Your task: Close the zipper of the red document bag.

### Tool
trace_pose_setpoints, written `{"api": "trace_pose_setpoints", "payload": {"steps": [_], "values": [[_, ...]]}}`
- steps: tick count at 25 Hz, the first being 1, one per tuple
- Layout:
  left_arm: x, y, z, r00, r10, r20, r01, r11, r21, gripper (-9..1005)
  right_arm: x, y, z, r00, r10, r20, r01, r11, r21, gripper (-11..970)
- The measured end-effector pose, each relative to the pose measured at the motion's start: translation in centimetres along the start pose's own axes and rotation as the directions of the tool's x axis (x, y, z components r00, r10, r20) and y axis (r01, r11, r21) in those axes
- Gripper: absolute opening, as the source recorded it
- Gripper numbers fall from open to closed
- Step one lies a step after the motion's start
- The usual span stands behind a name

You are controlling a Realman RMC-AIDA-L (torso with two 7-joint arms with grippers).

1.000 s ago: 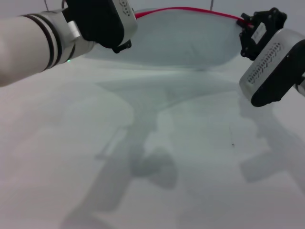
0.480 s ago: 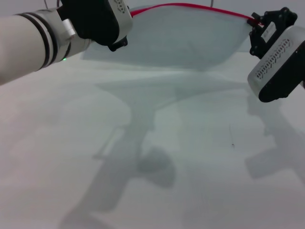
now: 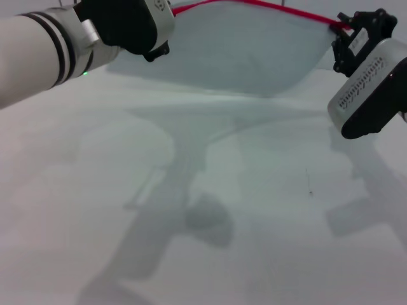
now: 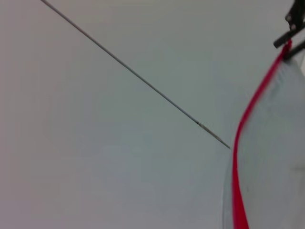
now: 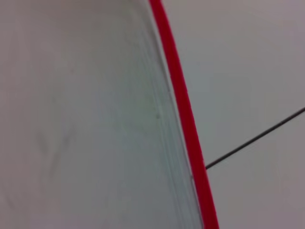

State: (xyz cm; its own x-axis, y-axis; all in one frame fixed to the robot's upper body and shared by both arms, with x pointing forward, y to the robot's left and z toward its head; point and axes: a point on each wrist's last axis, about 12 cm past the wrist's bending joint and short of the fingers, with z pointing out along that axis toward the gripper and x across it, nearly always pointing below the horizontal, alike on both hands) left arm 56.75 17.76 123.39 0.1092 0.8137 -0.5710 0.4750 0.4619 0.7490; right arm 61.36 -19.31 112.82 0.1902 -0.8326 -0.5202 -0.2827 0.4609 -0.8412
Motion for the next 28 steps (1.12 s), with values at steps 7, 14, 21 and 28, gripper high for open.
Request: {"api": "trace_pose_setpoints", "payload": {"steps": [7,14,21,28], "values": [[0.1,-0.2,0.9,0.999,0.022,0.027,-0.021,1.000,-0.022,135,-0.1,-0.2,0.0,0.999,0.052,0.013,-0.053,0.997,0.059,236],[-0.1,-0.5,1.3,0.998,0.027,0.055,-0.025,0.999,-0.039,263,-0.1,-0.1,0.1,0.998,0.068,0.011,-0.068,0.996,0.064,394],[0.2,-0.2,1.4,0.997,-0.044,0.069,0.048,0.997,-0.061,468,-1.3,0.3,-0.3,0.984,0.170,0.057,-0.176,0.977,0.118,416],[1.6,-1.1,2.0,0.941,-0.271,0.201,0.295,0.950,-0.104,669,-2.6,1.5,-2.0,0.920,0.370,0.132,-0.392,0.875,0.284,410]]}}
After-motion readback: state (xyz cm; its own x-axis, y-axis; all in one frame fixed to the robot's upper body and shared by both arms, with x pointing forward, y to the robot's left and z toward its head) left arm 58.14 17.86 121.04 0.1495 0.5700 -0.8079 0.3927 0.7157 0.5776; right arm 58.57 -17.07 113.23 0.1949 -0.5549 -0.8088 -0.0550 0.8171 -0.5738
